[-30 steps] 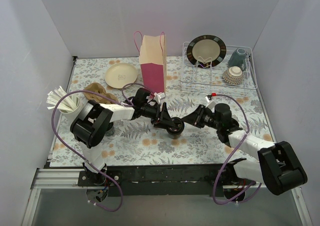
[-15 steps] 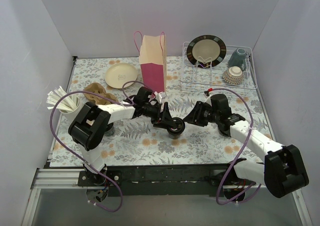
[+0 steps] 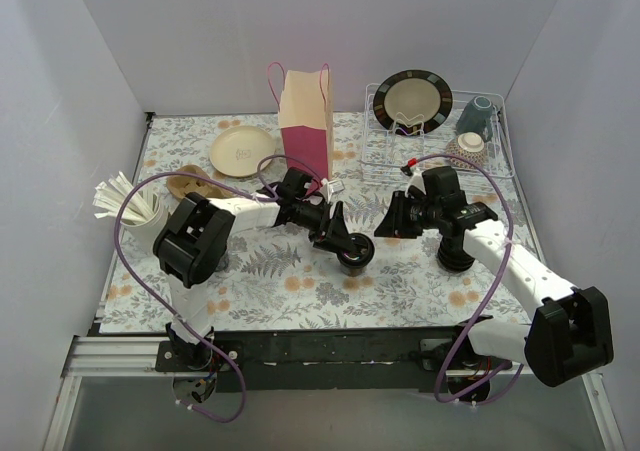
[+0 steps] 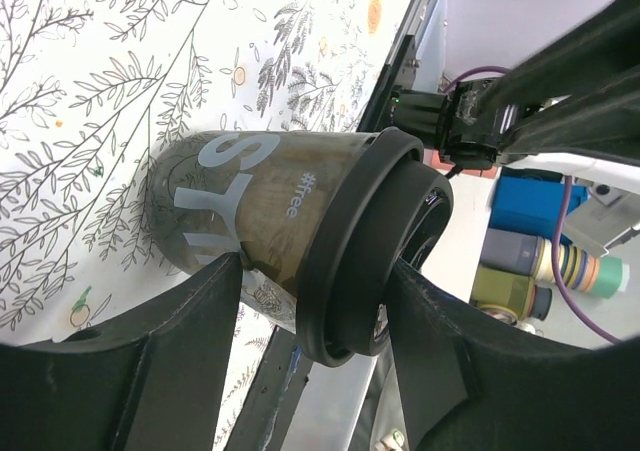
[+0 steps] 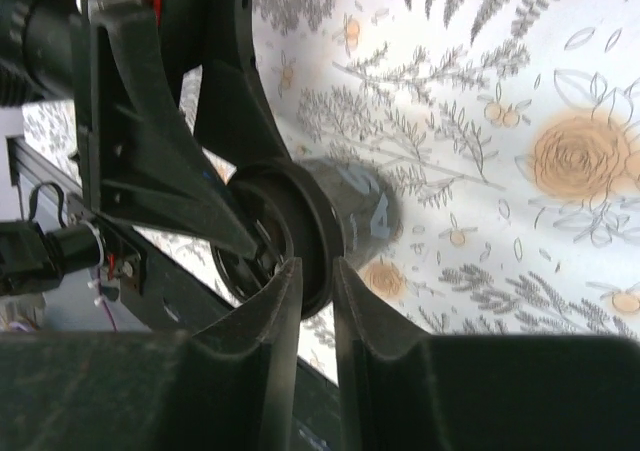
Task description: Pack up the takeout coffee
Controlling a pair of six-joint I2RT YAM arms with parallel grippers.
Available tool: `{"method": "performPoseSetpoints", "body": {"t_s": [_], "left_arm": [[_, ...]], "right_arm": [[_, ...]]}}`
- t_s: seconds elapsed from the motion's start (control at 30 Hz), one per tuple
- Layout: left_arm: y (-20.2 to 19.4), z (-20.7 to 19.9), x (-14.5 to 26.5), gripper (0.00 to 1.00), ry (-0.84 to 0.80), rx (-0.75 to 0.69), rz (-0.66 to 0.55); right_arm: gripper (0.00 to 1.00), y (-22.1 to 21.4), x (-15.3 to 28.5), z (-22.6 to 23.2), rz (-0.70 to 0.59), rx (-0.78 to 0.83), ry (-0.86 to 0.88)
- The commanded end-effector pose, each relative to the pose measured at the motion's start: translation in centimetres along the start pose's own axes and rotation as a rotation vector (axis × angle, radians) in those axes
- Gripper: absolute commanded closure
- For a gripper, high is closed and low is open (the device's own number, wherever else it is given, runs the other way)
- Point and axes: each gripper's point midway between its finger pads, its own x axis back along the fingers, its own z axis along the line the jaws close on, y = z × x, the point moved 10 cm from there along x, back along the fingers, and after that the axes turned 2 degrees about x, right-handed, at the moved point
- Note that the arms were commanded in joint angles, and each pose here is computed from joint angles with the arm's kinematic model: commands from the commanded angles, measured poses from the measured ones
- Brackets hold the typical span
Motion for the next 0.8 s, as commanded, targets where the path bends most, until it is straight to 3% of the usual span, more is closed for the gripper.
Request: {"method": "performPoseSetpoints", "body": {"t_s": [0.0, 0.3, 0.53, 0.77], "left_arm": [[-3.5, 8.9, -1.5, 0.48, 0.470, 0.103, 0.034], [-3.5, 9.3, -1.7, 0.48, 0.475, 0.112, 0.040], [-3.2, 9.3, -1.8, 0.48, 0.477, 0.108, 0.049], [-3.2, 9.5, -1.9, 0.49, 0.477, 0.116, 0.053]], "right_arm": [[0.76, 0.0, 1.5, 0.7, 0.051, 0.056, 0.007], [0.79, -0.2, 1.2, 0.9, 0.068, 0.043, 0.005], [0.74, -1.1, -0.1, 1.1, 0.084, 0.019, 0.039], [0.75, -2.2, -1.5, 0.4, 0.137, 0.030, -0.063]]}}
